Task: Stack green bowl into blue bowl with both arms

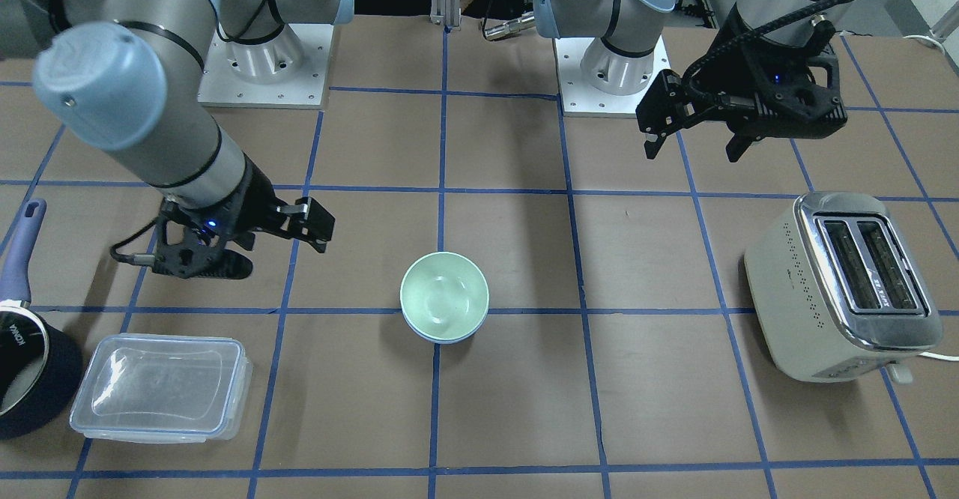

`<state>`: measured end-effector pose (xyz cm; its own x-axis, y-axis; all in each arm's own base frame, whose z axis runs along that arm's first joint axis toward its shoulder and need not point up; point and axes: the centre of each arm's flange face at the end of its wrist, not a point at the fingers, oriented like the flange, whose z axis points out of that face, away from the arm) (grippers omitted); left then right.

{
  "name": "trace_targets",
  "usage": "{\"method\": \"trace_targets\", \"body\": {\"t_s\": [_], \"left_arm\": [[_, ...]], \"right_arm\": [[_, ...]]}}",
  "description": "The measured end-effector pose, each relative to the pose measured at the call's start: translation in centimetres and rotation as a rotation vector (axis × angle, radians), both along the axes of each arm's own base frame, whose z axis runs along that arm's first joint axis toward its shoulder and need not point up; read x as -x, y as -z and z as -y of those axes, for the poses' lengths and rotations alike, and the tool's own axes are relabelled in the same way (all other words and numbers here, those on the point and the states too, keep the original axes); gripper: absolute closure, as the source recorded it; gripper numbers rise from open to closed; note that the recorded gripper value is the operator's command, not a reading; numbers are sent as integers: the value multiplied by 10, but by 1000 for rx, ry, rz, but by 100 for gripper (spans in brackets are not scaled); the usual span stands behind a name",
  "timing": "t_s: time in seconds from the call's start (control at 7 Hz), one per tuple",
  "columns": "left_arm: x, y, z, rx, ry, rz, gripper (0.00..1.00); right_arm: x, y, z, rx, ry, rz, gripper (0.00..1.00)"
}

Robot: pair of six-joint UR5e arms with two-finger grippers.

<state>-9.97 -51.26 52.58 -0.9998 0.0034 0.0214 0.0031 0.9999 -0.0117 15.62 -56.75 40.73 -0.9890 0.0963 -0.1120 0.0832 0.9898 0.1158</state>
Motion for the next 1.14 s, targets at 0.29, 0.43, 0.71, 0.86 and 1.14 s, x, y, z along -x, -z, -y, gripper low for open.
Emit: {"method": "trace_targets", "body": {"t_s": [0.29, 0.43, 0.71, 0.86, 1.14], "left_arm": [[0, -1, 1, 7, -1, -1, 0], [0, -1, 1, 8, -2, -1, 0], [0, -2, 0, 9, -2, -1, 0], [-1, -3, 0, 11, -3, -1, 0], [0, -1, 0, 9, -2, 0, 0]], "right_arm": [[21, -44, -34, -17, -22, -75, 0], [23, -57, -43, -5, -21, -86, 0], [22, -70, -50, 17, -8, -93, 0], [23, -74, -51, 25, -5, -100, 0], [26, -78, -54, 30, -8, -132, 0]]}}
